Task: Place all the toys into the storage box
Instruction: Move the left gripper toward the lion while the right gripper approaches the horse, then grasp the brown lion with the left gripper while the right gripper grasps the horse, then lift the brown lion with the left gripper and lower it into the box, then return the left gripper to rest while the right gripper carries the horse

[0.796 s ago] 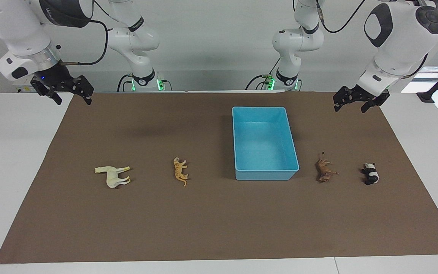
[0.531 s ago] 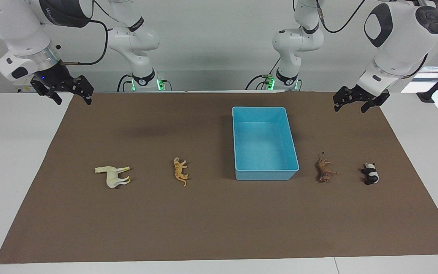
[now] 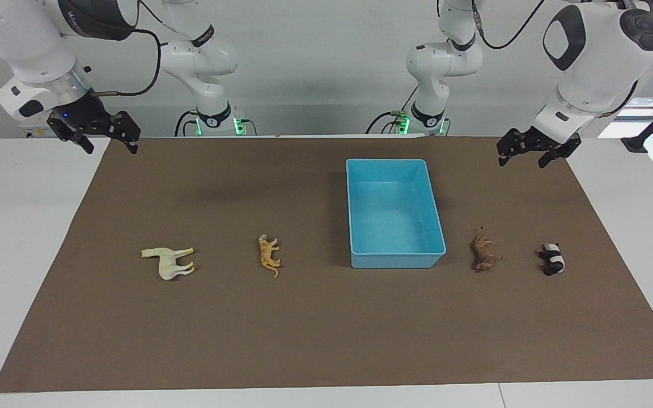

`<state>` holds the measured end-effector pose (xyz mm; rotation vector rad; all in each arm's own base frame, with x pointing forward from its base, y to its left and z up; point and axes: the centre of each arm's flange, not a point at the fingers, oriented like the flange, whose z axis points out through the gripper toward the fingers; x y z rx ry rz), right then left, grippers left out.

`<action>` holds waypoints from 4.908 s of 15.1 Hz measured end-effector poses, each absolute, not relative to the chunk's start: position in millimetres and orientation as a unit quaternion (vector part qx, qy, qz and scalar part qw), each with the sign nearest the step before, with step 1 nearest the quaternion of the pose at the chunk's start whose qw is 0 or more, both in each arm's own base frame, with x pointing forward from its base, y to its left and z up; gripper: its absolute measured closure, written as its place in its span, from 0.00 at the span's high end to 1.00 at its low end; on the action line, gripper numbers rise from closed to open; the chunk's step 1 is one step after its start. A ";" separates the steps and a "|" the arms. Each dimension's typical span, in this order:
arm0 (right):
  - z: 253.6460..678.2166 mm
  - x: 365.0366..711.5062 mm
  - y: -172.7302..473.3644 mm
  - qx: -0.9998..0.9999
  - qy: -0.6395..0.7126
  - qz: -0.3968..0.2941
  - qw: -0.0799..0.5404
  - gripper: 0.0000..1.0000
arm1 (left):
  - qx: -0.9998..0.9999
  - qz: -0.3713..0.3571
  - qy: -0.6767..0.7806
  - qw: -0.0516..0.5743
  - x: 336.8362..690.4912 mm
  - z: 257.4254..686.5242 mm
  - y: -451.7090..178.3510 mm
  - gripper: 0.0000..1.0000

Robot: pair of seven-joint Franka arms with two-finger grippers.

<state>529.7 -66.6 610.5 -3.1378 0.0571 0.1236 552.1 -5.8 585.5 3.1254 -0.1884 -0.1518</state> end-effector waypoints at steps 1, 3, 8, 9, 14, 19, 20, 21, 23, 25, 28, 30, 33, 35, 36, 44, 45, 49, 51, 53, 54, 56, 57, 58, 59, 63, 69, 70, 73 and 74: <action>610.4 529.7 -66.6 -0.999 0.018 0.039 0.000 1.00 | 0.998 -0.045 -0.052 0.003 552.3 586.7 -1.5 1.00; 610.1 530.3 -66.7 -0.999 0.018 0.037 0.000 1.00 | 0.999 -0.027 -0.019 0.002 556.7 583.6 3.4 1.00; 558.0 547.1 -65.1 -1.000 0.015 0.022 -0.003 1.00 | 1.000 0.003 0.009 0.001 572.1 531.4 14.2 1.00; 539.4 552.6 -64.4 -1.000 0.014 0.024 -0.003 1.00 | 1.000 0.008 0.013 0.001 579.6 517.3 15.0 1.00; 434.9 595.2 -54.5 -1.000 0.001 0.000 -0.013 1.00 | 0.998 0.044 0.050 0.004 623.5 422.4 15.2 1.00; 374.1 613.1 -32.5 -1.000 -0.019 -0.014 -0.018 1.00 | 0.998 0.048 0.051 0.005 624.4 359.5 12.8 1.00; 365.3 614.7 -31.6 -1.000 -0.020 -0.013 -0.019 1.00 | 0.998 0.043 0.047 0.006 624.0 354.2 7.9 1.00; 356.6 616.4 -31.6 -1.000 -0.021 -0.012 -0.020 1.00 | 0.998 0.039 0.041 0.006 623.6 348.8 1.0 1.00; 340.0 619.7 -31.7 -0.999 -0.026 -0.011 -0.021 1.00 | 0.999 0.032 0.033 0.007 623.6 335.6 -9.1 1.00; 325.2 621.6 -31.7 -0.999 -0.034 -0.007 -0.022 1.00 | 0.999 0.022 0.027 0.007 620.3 319.6 -14.7 1.00; 313.8 621.6 -31.7 -0.998 -0.059 0.002 -0.022 1.00 | 1.000 0.019 0.020 0.006 610.6 300.5 -16.0 1.00; 308.1 622.3 -32.0 -0.997 -0.078 0.003 -0.023 1.00 | 1.000 0.022 0.018 0.007 605.5 291.6 -15.8 1.00; 297.1 624.5 -32.1 -0.996 -0.089 0.001 -0.024 1.00 | 0.999 0.026 0.018 0.007 604.5 292.0 -16.3 0.81; 293.4 625.7 -32.1 -0.996 -0.089 -0.002 -0.025 1.00 | 0.999 0.029 0.020 0.007 604.9 296.5 -16.4 0.59; 293.1 626.0 -32.0 -0.996 -0.089 -0.003 -0.025 1.00 | 0.999 0.029 0.024 0.008 605.0 297.3 -17.2 0.48; 290.2 624.8 -31.6 -0.996 -0.090 -0.015 -0.026 0.44 | 0.998 -0.016 0.052 0.005 632.6 365.7 -15.8 0.20; 290.3 623.5 -31.0 -0.995 -0.090 -0.019 -0.026 0.41 | 0.998 -0.023 0.064 0.008 637.0 384.6 -18.9 0.21; 291.0 623.6 -22.1 -0.995 -0.098 -0.023 -0.027 0.41 | 0.989 -0.032 0.140 0.032 637.5 461.7 -93.0 0.21; 299.4 627.6 -14.6 -0.994 -0.103 -0.018 -0.026 0.41 | 0.987 -0.038 0.156 0.028 618.4 464.7 -166.4 0.21; 337.3 639.5 -12.2 -0.994 -0.104 -0.020 -0.025 0.41 | 0.988 -0.058 0.145 0.014 589.7 447.5 -224.0 0.22; 366.8 644.0 -12.0 -0.994 -0.103 -0.026 -0.025 0.41 | 0.988 -0.071 0.137 0.005 574.2 435.7 -242.1 0.30; 432.4 642.1 -10.5 -0.994 -0.100 -0.030 -0.022 0.41 | 0.988 -0.087 0.125 -0.007 553.2 421.7 -256.9 0.49; 464.9 636.6 -6.6 -0.995 -0.094 -0.026 -0.019 0.41 | 0.988 -0.088 0.124 -0.009 549.5 420.6 -256.5 0.59; 496.6 629.7 4.4 -0.996 -0.088 -0.023 -0.015 0.41 | 0.988 -0.087 0.126 -0.010 549.0 423.0 -252.8 0.69; 524.1 622.3 23.0 -0.996 -0.082 -0.020 -0.013 0.41 | 0.988 -0.082 0.128 -0.013 550.7 427.2 -246.2 0.82; 594.6 595.3 139.1 -0.998 -0.052 -0.024 -0.005 0.41 | 0.993 -0.046 0.093 -0.047 576.4 446.3 -168.3 1.00; 591.4 559.8 344.6 -0.999 0.007 -0.050 0.013 0.41 | 0.997 0.030 0.067 -0.032 621.0 445.2 73.2 1.00; 576.4 559.7 379.6 -0.998 0.008 -0.058 0.019 0.41 | 0.996 0.046 0.067 -0.033 623.8 439.4 100.4 1.00; 507.1 569.3 460.2 -0.996 0.013 -0.083 0.037 0.41 | 0.995 0.067 0.055 -0.046 629.0 409.7 164.9 1.00; 479.2 572.3 483.5 -0.995 0.012 -0.087 0.039 0.41 | 0.995 0.067 0.049 -0.051 633.4 396.1 175.5 1.00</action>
